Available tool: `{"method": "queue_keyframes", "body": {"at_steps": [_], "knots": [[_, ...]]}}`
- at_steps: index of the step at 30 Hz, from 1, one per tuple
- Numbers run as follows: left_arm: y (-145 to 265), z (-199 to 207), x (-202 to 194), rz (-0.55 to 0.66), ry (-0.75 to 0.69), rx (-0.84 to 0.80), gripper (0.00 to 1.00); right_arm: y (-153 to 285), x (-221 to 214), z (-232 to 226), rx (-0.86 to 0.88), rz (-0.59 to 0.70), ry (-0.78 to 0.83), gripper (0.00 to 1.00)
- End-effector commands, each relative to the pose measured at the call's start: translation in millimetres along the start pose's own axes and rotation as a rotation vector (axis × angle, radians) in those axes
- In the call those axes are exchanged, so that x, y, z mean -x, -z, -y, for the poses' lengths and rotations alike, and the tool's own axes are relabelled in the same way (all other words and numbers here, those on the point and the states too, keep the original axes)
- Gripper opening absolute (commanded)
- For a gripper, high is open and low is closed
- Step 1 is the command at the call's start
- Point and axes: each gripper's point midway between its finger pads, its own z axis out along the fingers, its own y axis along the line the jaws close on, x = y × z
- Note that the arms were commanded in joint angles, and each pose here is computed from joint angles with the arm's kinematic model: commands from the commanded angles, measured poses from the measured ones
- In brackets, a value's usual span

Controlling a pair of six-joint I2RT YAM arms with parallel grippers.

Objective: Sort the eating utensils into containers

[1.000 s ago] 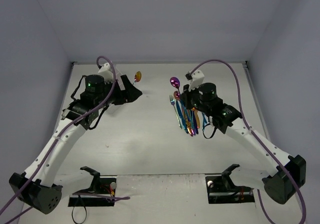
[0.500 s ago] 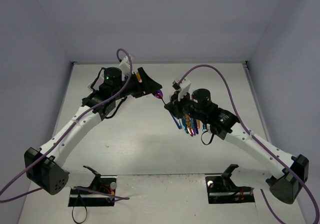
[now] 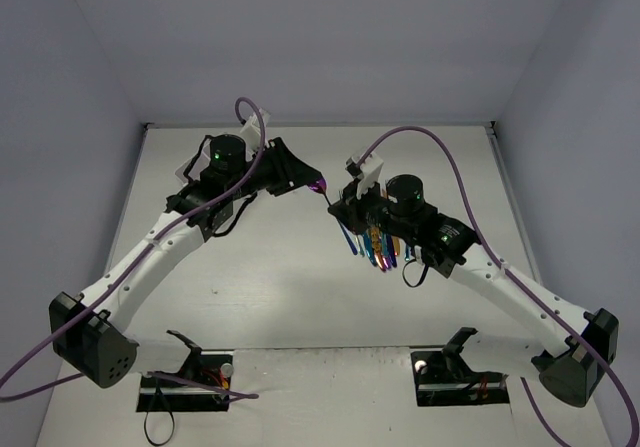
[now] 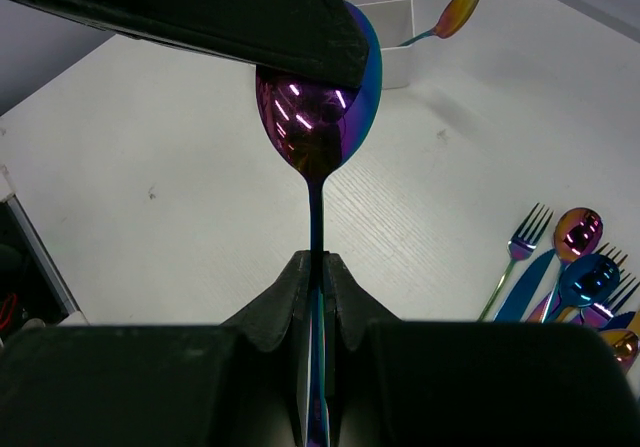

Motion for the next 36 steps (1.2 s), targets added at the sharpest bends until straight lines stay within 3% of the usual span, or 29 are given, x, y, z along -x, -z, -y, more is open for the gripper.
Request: {"method": "queue_keyframes", "body": {"at_steps": [1,5,9,14,19,25,36], "knots": [[17.4,44.6,19.2,0.08,-0.045,-0.145,0.05,0.9,42.5,-7.1,0.024,0.132,0.028,0.0],[20.0,46.5,18.9,0.088,-0.037,-0.156,0.0,-1.0,41.3,-5.5,0.016,0.13,0.025,0.08],[22.4,45.2,22.1,0.116,-0.045,-0.148,0.0,-2.2,39.8,-1.8,-0.004,0.127,0.022,0.59],[25.3,31.8,30.2,0.149,-0.098,-0.057,0.0,-2.4,31.6,14.6,-0.092,0.116,0.006,0.85],[33.4,-0.4,68.8,0.281,-0.221,0.163,0.0,7.3,13.8,46.4,-0.266,0.098,-0.058,0.97],[45.4,-46.7,135.2,0.48,-0.295,0.421,0.0,24.7,-18.0,77.5,-0.452,0.038,-0.127,0.99],[30.7,-106.6,215.4,0.647,-0.358,0.63,0.0,46.2,-31.6,78.5,-0.469,0.044,-0.17,1.0]]}}
